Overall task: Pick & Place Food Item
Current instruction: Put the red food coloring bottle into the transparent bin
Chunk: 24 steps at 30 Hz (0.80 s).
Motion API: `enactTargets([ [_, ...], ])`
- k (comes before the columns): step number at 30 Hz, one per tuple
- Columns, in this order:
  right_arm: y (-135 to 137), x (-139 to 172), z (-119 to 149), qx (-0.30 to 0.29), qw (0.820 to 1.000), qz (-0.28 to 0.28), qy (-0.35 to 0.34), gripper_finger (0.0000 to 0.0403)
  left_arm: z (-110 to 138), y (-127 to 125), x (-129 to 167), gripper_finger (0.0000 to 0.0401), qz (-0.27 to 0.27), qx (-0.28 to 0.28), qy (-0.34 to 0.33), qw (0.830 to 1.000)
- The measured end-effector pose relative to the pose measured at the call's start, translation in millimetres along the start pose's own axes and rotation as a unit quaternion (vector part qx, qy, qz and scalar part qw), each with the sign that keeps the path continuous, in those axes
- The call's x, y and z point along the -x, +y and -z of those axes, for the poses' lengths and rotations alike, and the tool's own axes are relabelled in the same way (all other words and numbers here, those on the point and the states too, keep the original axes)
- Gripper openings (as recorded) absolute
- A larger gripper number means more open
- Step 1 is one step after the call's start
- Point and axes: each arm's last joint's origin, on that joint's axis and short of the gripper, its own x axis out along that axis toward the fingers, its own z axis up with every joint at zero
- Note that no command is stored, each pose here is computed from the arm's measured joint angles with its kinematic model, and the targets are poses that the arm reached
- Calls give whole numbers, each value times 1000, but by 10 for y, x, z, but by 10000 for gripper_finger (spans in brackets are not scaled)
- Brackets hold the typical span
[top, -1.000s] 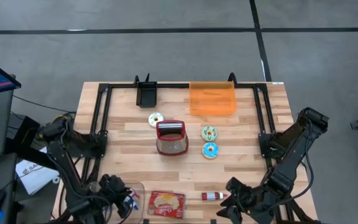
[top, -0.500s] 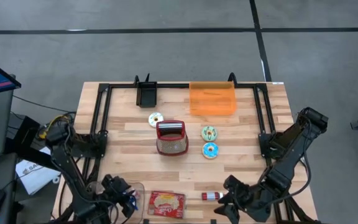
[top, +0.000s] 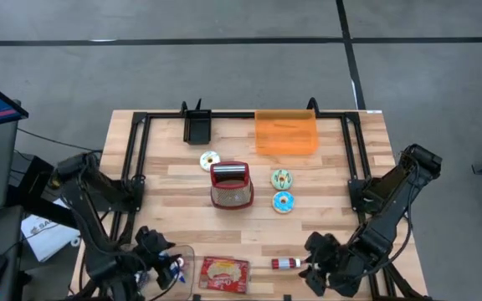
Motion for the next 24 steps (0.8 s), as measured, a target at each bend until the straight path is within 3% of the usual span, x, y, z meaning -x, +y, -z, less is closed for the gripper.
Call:
enactTargets([
  [4,-142,19,67,92,993,65,39,244,-279,88,206,177,46,-19,5,999],
  [7,-238,-52,126,177,979,79,64,244,-492,160,334,174,82,-25,2,996],
  [12,-399,-314,237,269,958,49,82,244,-759,222,456,170,131,-38,-15,991],
  [24,-919,-865,299,273,961,5,30,244,-914,191,425,171,149,-27,-30,988],
])
